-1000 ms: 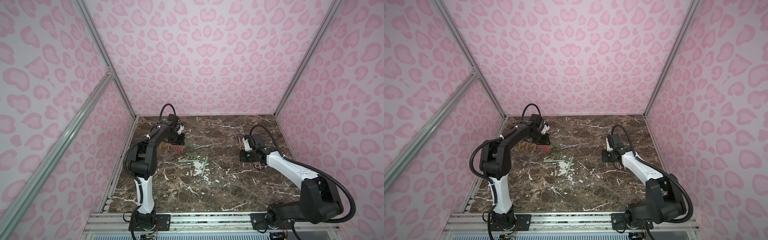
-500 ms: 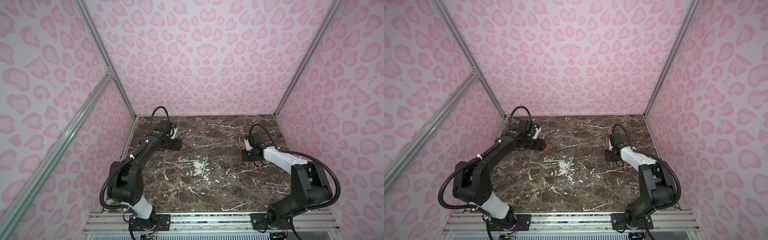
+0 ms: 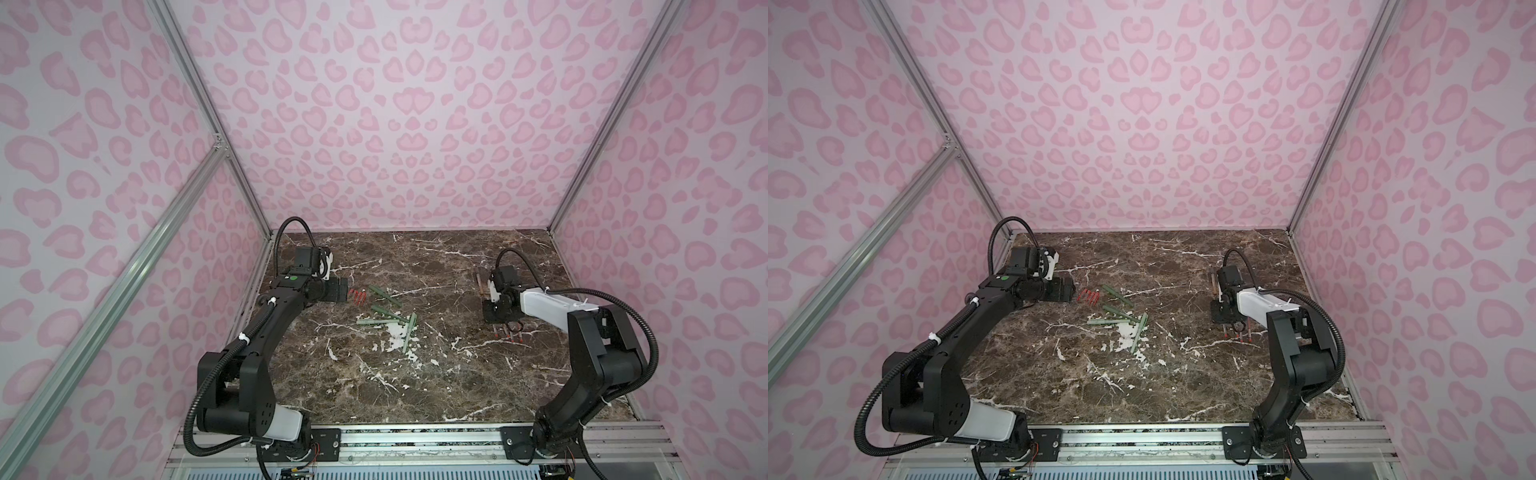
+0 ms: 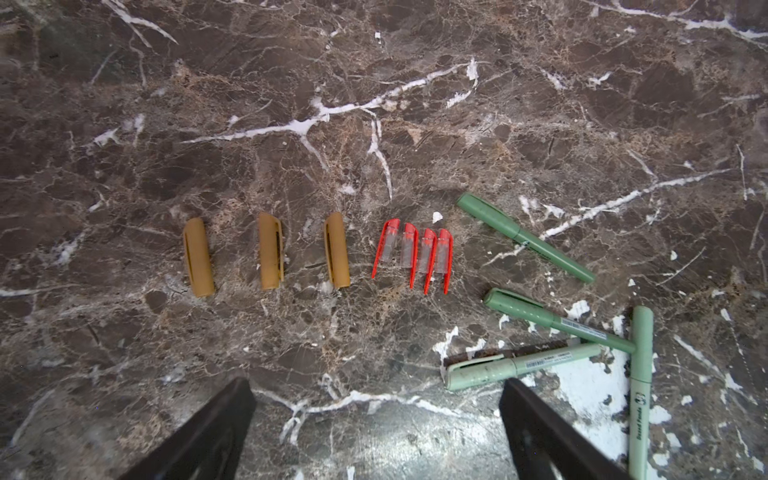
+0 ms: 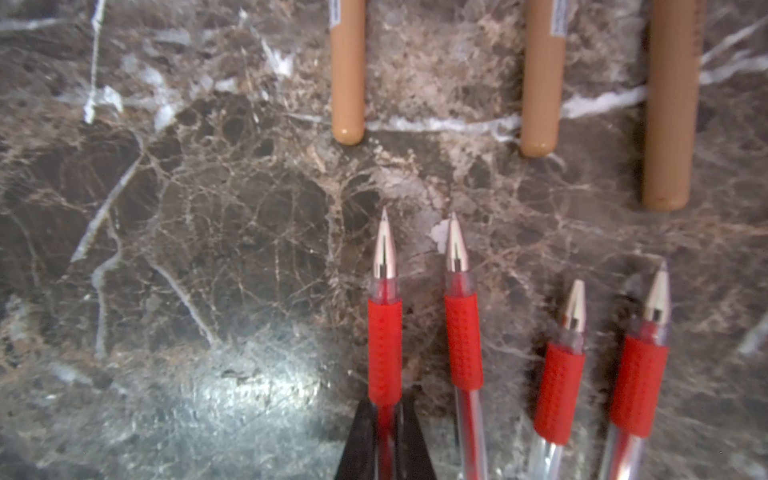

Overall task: Open the pen caps
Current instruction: 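Lower the uncapped red pen beside the other red pens, open right gripper, then move the right gripper to the green markers and grasp a capped one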

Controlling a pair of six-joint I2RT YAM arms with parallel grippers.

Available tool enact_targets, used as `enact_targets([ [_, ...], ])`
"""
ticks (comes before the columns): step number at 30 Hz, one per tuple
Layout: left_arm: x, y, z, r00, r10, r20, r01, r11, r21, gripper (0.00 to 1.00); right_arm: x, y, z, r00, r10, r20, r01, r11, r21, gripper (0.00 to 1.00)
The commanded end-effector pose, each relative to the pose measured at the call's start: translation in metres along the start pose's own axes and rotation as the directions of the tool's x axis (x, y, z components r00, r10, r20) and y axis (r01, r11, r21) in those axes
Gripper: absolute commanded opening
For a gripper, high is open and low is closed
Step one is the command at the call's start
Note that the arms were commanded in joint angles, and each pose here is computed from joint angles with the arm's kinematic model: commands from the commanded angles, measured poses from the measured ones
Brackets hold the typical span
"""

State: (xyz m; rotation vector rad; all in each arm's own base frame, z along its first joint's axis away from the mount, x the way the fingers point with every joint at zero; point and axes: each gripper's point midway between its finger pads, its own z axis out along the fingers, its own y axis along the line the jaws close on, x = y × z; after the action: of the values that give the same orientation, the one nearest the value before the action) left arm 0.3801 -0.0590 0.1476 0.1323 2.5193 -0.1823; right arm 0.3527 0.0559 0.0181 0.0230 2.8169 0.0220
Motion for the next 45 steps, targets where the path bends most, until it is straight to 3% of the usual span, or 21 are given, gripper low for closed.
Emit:
enact_targets([
  [1, -0.01, 0.0, -0.005, 0.999, 0.0, 0.045, -0.001, 1.0, 0.011, 0.97, 0.001, -0.003, 0.007, 1.0, -0.012, -0.008, 0.012, 1.0, 0.019, 0.08],
  [13, -0.014, 0.009, -0.01, 0.998, -0.018, 0.056, 0.018, 1.0, -0.002, 0.98, 0.001, -0.005, 0.004, 1.0, -0.015, -0.009, 0.015, 0.999, 0.03, 0.26],
  [23, -0.014, 0.013, -0.016, 0.997, -0.015, 0.075, 0.015, 1.0, -0.006, 0.98, -0.036, 0.019, -0.047, 0.994, -0.041, 0.103, 0.043, 0.999, -0.026, 0.32],
  [30, -0.008, 0.013, -0.02, 0.996, 0.002, 0.087, -0.002, 1.0, 0.007, 1.0, -0.072, 0.084, -0.062, 0.975, -0.142, 0.17, 0.165, 0.977, -0.132, 0.39],
  [37, -0.001, 0.015, -0.025, 0.994, 0.014, 0.104, -0.015, 1.0, 0.014, 0.98, -0.09, 0.176, -0.055, 0.935, -0.3, 0.188, 0.338, 0.915, -0.221, 0.43],
  [45, -0.002, 0.019, -0.029, 0.994, -0.004, 0.112, 0.002, 1.0, 0.022, 0.98, -0.089, 0.257, -0.042, 0.892, -0.411, 0.187, 0.449, 0.847, -0.284, 0.44],
])
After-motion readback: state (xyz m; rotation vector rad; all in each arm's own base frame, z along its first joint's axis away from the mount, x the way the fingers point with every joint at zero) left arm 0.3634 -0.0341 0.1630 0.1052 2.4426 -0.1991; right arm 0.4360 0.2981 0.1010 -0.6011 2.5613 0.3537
